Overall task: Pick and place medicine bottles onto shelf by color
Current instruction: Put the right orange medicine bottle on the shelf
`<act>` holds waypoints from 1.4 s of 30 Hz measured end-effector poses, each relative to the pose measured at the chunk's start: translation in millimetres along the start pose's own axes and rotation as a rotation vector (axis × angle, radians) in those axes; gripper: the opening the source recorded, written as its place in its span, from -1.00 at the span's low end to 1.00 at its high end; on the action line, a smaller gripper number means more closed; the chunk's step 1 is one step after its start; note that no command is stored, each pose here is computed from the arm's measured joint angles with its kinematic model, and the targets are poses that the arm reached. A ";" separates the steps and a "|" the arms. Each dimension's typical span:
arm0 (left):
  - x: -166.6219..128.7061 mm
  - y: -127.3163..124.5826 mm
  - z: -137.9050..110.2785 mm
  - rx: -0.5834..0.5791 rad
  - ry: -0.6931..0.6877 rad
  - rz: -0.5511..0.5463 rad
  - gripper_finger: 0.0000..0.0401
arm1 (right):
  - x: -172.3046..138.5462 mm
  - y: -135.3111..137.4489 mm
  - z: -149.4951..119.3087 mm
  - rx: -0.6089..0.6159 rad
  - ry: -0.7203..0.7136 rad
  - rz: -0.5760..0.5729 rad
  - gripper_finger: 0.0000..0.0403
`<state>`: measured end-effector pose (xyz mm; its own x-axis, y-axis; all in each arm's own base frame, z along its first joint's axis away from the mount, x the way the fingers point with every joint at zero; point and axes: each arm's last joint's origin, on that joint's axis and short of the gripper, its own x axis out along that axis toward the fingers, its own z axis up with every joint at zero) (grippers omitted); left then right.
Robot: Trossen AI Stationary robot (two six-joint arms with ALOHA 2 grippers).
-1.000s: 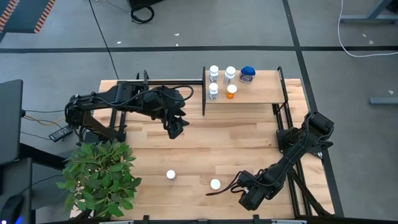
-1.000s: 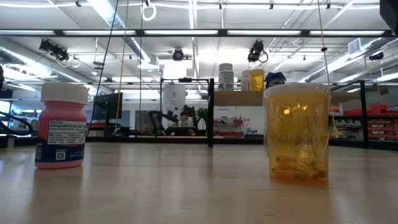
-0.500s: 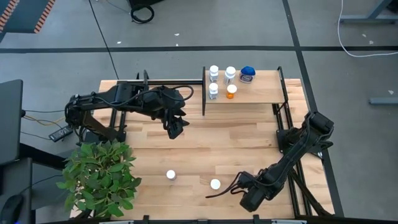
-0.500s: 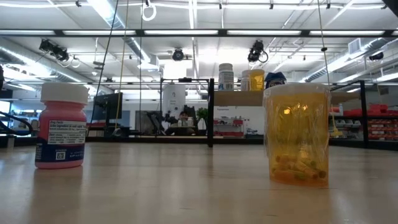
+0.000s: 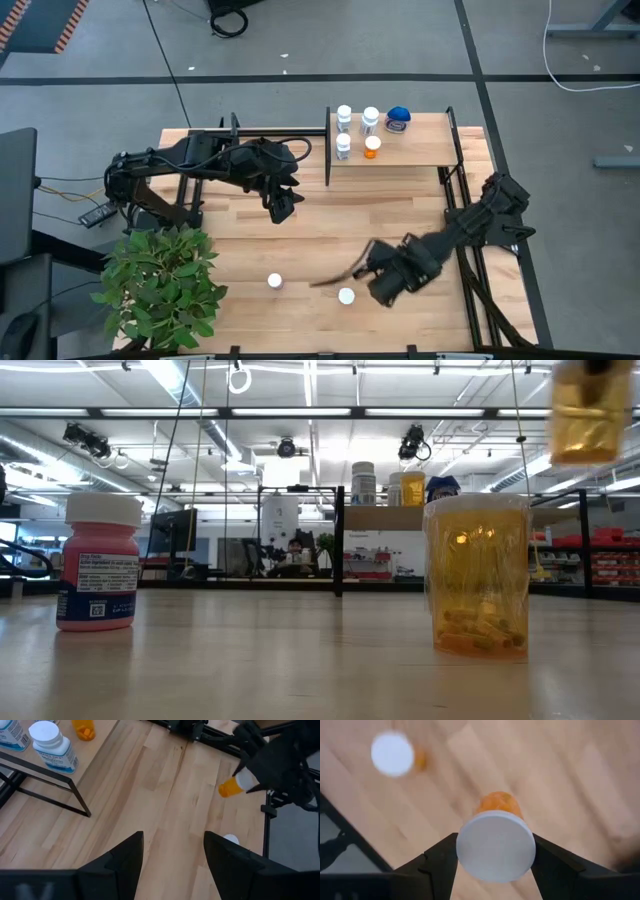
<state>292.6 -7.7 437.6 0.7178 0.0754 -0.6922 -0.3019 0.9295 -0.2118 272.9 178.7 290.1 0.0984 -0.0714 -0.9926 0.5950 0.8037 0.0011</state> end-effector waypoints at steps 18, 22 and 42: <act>-3.4 42.3 1.5 0.255 0.103 0.121 0.07 | -67.7 -125.4 118.2 0.186 -0.070 0.030 0.14; -9.8 62.8 5.3 0.292 0.107 0.131 0.07 | -77.4 -167.3 125.3 0.317 -0.103 0.034 0.14; -19.2 103.6 21.2 0.246 0.004 0.039 -0.05 | -57.1 -285.1 151.5 0.678 -0.070 -0.094 0.14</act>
<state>260.9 94.8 443.6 0.7063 0.1117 -0.6991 -0.1670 0.9859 -0.0112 218.6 -135.9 364.8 0.0597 -0.1788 -0.9821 0.9690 0.2468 0.0140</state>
